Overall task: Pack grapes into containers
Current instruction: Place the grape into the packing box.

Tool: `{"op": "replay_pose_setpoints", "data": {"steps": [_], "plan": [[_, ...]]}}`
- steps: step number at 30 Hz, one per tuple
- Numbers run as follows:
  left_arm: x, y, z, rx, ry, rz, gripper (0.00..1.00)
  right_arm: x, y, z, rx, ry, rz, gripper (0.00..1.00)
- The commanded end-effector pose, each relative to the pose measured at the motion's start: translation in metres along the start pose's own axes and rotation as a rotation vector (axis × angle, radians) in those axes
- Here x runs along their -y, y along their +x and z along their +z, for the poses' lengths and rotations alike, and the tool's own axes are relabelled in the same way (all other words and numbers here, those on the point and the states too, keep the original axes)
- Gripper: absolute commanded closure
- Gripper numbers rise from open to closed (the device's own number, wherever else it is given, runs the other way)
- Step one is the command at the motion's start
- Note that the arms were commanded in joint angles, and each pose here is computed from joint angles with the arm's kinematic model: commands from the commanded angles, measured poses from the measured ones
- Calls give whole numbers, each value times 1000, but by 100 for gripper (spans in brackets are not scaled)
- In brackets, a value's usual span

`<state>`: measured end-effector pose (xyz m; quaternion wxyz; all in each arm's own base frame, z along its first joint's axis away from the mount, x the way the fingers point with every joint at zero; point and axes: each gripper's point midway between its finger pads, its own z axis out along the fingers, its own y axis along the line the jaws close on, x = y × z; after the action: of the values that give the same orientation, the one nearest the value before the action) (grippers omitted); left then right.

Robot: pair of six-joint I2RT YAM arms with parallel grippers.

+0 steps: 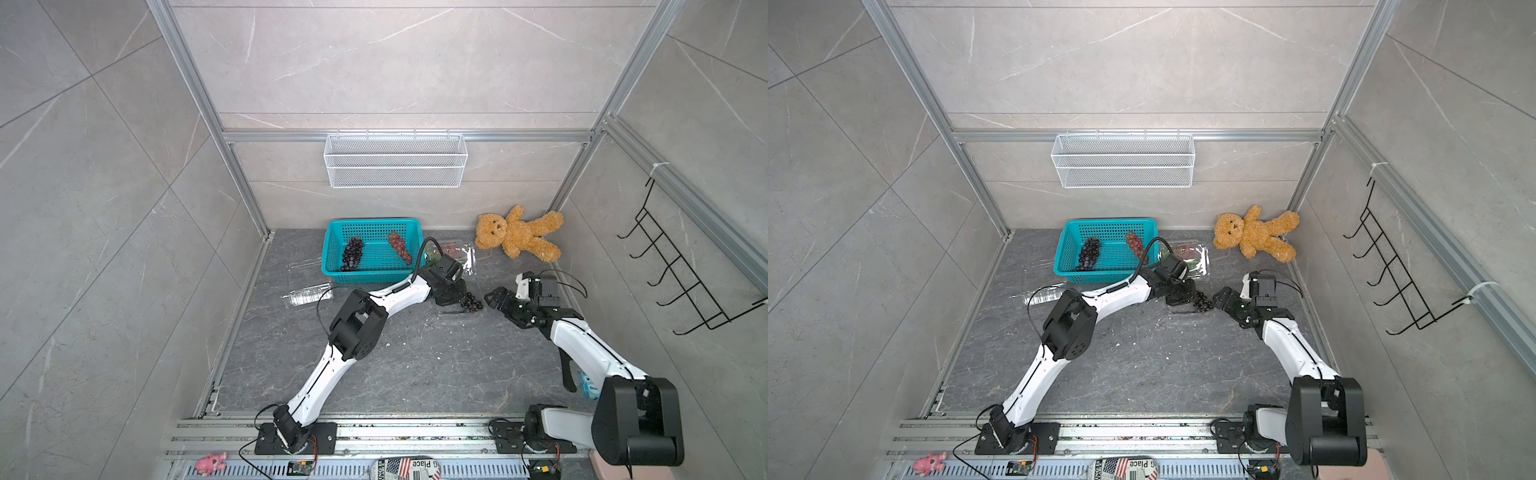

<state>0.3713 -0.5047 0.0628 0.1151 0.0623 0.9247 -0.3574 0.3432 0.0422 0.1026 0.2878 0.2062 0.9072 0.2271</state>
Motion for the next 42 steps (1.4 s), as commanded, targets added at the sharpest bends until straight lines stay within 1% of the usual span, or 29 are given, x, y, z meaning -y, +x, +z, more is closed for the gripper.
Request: {"op": "replay_pose_setpoints", "data": {"steps": [1,4,7,13,17,21,25,31,34,37,38,42], "plan": [[12,-12,-3,32,39,1,98,5,4,14,-25,-4,4,25],[8,-14,-1,33,40,-10,98,10,9,26,-57,2,14,35],[6,-16,2,36,41,-17,98,14,12,35,-79,5,22,38],[3,-20,3,45,43,-31,98,20,15,46,-100,24,23,49],[-1,-22,3,53,33,-35,98,23,17,46,-108,42,20,57],[-9,-31,1,85,17,-55,98,27,20,42,-108,64,7,64],[-9,-42,-2,134,31,-77,98,30,24,41,-118,73,3,68],[-9,-50,3,149,32,-90,95,29,28,44,-134,77,-12,70],[-7,-49,7,127,37,-89,90,28,28,45,-137,76,-14,70],[-11,-44,8,120,30,-91,88,27,27,44,-133,75,-15,70],[-11,-42,7,116,36,-93,85,26,27,44,-132,73,-16,69],[-5,-40,0,101,46,-92,68,24,24,43,-128,69,-16,66]]}}
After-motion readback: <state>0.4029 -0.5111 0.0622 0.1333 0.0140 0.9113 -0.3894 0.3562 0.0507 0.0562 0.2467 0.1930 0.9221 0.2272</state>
